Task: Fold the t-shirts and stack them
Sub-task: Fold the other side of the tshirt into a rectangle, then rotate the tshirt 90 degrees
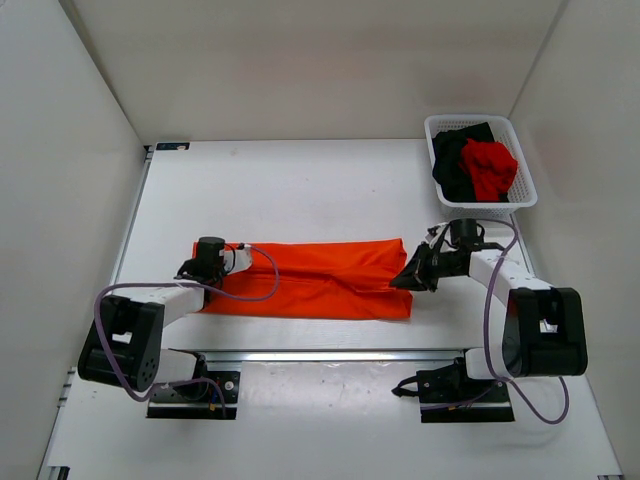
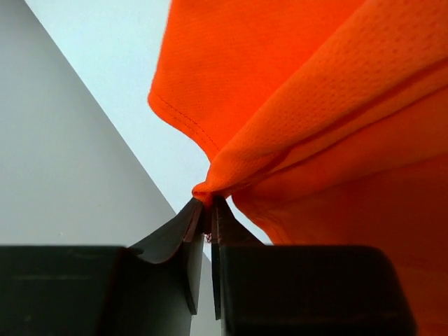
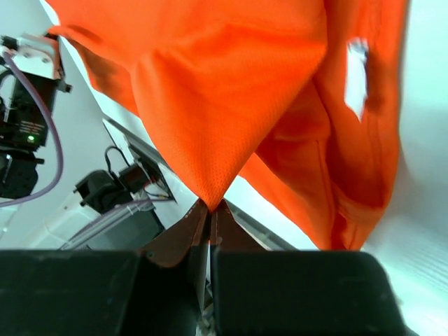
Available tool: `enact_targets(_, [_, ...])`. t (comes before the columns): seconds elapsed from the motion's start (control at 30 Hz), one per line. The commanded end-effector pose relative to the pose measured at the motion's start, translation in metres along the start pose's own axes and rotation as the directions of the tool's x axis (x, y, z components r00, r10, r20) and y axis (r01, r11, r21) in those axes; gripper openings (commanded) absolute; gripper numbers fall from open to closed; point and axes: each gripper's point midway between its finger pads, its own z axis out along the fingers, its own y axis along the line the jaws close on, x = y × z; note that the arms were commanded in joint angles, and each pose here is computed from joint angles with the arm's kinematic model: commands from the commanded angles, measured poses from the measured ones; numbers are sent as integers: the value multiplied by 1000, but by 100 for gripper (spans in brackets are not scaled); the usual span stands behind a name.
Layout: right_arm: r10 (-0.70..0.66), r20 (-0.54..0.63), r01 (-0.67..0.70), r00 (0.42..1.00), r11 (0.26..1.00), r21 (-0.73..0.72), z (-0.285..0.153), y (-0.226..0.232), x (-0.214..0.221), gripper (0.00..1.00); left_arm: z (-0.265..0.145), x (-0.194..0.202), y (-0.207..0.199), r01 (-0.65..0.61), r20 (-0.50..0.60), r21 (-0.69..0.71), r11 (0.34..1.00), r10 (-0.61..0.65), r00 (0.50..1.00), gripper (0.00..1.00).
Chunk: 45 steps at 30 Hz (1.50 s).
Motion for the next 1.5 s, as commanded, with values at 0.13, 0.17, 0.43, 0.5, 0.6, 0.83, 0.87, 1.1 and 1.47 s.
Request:
enact_targets(0.13, [40,-38,-38,998,998,41,-1,-16,14,28,-12,1,9,22,5,-53,998,-22,1000,64])
enact_targets(0.17, [36,-32,-34,999,998,52,-4,-16,13,31,-14,0,11,48,11,-62,997,-47,999,81])
enact_targets(0.43, [-185,0,177,983,942,284,-12,3,-39,33,-56,-16,62,306,148,-92,948,-291,945,99])
enact_targets(0.5, [-270,55,229,961,893,388,-19,13,-74,27,-67,-26,74,383,211,-74,921,-361,908,96])
enact_targets(0.6, [-316,67,251,946,848,466,-15,19,-104,12,-71,-35,80,428,241,-65,901,-402,883,93])
enact_targets(0.83, [-363,-57,329,930,752,571,30,6,-125,0,-14,-21,57,446,-20,-3,895,-446,895,89])
enact_targets(0.87, [-350,-80,330,933,749,575,33,1,-123,0,-5,-21,54,434,-66,15,901,-432,900,88])
enact_targets(1.1, [-290,-151,321,945,733,600,52,-28,-104,0,28,-27,53,409,-156,29,912,-400,903,88])
enact_targets(1.47, [-285,-126,293,950,678,675,76,-36,-177,0,31,9,7,337,-287,93,937,-299,910,88])
